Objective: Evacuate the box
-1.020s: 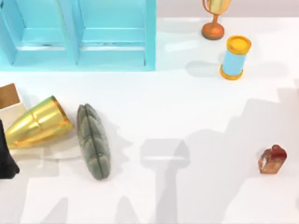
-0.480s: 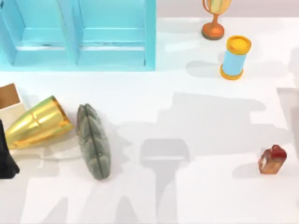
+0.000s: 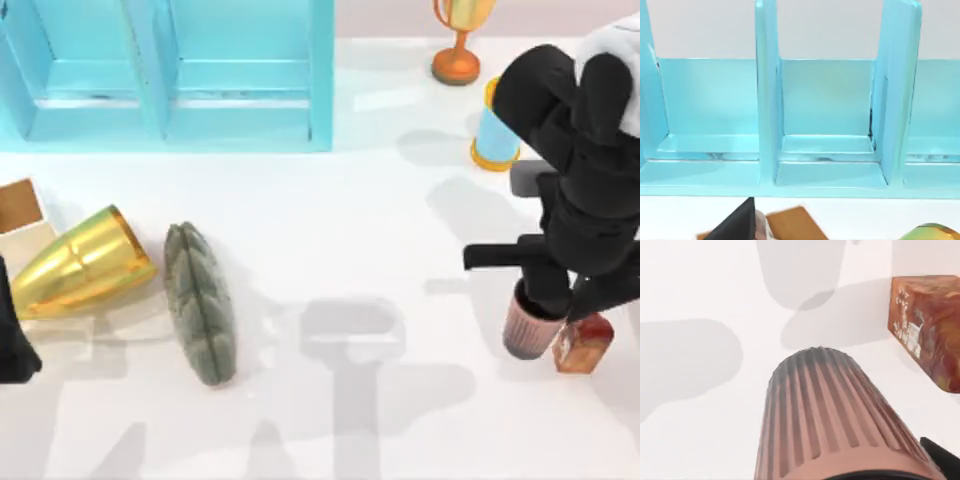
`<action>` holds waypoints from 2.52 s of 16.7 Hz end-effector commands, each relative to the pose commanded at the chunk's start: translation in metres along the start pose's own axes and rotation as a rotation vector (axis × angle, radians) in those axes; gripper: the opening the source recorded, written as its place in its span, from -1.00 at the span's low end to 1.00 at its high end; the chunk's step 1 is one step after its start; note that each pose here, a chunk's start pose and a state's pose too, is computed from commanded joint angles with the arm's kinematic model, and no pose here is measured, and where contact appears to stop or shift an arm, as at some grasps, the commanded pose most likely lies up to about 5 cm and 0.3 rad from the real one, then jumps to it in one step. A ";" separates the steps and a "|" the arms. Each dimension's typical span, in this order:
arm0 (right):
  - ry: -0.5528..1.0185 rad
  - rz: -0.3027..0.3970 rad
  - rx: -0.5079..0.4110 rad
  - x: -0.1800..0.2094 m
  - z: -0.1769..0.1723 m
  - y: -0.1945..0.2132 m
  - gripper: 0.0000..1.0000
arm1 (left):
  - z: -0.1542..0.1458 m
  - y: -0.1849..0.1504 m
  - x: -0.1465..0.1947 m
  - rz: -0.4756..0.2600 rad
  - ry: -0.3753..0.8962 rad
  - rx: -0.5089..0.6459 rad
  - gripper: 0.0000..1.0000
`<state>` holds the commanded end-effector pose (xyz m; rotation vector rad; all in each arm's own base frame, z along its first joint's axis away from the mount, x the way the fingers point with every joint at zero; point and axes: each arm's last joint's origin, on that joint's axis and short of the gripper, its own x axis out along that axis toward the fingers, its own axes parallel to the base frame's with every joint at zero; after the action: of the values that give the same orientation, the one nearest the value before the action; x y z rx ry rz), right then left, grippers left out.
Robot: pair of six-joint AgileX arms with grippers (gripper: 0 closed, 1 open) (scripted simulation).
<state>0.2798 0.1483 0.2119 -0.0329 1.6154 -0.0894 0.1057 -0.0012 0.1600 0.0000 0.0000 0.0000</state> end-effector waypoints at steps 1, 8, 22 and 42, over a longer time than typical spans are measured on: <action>-0.005 -0.006 0.000 0.005 -0.013 0.009 -1.00 | 0.000 0.000 0.000 0.000 0.000 0.000 1.00; -0.016 -0.010 0.005 0.013 -0.036 0.022 -1.00 | 0.000 0.000 0.000 0.000 0.000 0.000 1.00; -0.025 -0.008 0.001 0.056 -0.035 0.028 -0.70 | 0.000 0.000 0.000 0.000 0.000 0.000 1.00; -0.025 -0.008 0.002 0.056 -0.035 0.027 1.00 | 0.000 0.000 0.000 0.000 0.000 0.000 1.00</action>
<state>0.2431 0.1727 0.1555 -0.0386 1.5902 -0.0969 0.1057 -0.0012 0.1600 0.0000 0.0000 0.0000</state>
